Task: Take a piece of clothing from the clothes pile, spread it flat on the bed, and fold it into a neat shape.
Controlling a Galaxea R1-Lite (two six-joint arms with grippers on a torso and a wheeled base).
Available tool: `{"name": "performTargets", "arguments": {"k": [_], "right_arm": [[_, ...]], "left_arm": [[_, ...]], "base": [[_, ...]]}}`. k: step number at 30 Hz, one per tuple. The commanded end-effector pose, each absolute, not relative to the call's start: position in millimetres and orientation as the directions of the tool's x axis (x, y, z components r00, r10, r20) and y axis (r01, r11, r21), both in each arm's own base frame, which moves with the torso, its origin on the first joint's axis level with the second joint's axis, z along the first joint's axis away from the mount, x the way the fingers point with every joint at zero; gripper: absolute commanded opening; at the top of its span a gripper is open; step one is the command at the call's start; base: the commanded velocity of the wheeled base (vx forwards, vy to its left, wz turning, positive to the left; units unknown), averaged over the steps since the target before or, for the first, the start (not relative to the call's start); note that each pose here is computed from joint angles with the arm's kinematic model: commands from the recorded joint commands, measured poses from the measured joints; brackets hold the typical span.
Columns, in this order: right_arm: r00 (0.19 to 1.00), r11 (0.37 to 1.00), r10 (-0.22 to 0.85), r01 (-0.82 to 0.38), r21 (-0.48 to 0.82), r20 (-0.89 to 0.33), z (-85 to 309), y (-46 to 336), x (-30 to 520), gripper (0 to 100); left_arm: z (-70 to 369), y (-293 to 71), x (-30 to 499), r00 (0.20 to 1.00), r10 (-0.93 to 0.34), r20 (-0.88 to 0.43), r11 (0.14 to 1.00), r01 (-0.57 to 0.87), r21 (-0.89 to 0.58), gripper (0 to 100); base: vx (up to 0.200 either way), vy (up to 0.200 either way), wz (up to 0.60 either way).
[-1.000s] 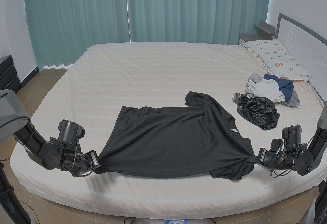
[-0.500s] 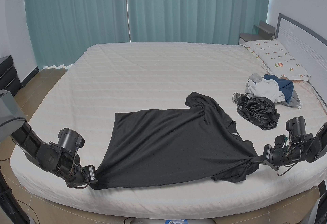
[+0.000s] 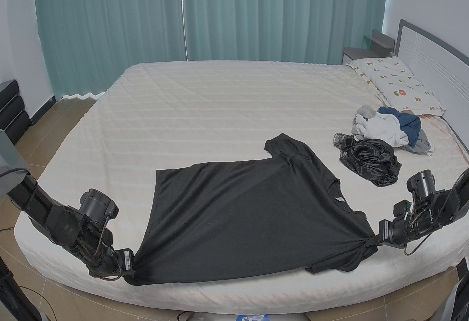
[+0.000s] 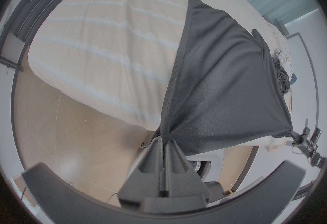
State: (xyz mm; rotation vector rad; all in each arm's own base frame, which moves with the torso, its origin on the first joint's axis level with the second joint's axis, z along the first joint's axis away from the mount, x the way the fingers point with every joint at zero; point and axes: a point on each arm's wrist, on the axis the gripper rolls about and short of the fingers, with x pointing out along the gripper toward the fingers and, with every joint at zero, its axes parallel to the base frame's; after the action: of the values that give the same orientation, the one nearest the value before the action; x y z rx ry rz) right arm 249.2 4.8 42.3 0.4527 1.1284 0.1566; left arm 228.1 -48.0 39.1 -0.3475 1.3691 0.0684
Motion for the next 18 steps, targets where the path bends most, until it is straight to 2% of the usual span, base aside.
{"name": "performTargets", "arguments": {"k": [1,3,4,5,6,12,14,18], "right_arm": [[0.327,0.934,0.295,0.100,0.344,-0.898,12,7,252,0],[0.319,0.938,0.291,0.092,0.335,-0.902,8,10,254,0],[0.311,0.939,0.290,0.091,0.332,-0.905,4,11,257,100],[0.312,0.938,0.293,0.088,0.334,-0.904,4,12,259,100],[0.316,0.938,0.296,0.084,0.337,-0.901,3,13,261,100],[0.344,0.937,0.307,0.057,0.346,-0.888,3,18,265,100],[0.377,0.932,0.308,0.062,0.356,-0.873,5,18,268,100],[0.497,0.898,0.310,0.127,0.421,-0.810,21,18,279,100]], "left_arm": [[29,-52,226,0.160,-0.142,-0.977,0.955,-0.238,-0.178,0],[29,-53,227,0.161,-0.143,-0.977,0.955,-0.235,-0.178,0],[28,-55,230,0.163,-0.144,-0.976,0.957,-0.229,-0.180,0],[27,-56,231,0.164,-0.145,-0.976,0.957,-0.227,-0.180,0],[26,-57,233,0.164,-0.145,-0.976,0.957,-0.227,-0.180,100],[17,-60,239,0.141,-0.135,-0.981,0.960,-0.225,-0.164,100],[19,-60,243,0.158,-0.128,-0.979,0.958,-0.235,-0.163,100],[33,-53,265,0.250,-0.139,-0.958,0.935,-0.285,-0.210,100]], "base": [[0.000,0.000,0.00],[0.000,0.000,0.00],[0.000,0.000,0.00],[0.000,0.000,0.00],[0.000,0.000,0.00],[0.000,0.000,0.00],[0.000,0.000,0.00],[0.000,0.000,0.00]]}}
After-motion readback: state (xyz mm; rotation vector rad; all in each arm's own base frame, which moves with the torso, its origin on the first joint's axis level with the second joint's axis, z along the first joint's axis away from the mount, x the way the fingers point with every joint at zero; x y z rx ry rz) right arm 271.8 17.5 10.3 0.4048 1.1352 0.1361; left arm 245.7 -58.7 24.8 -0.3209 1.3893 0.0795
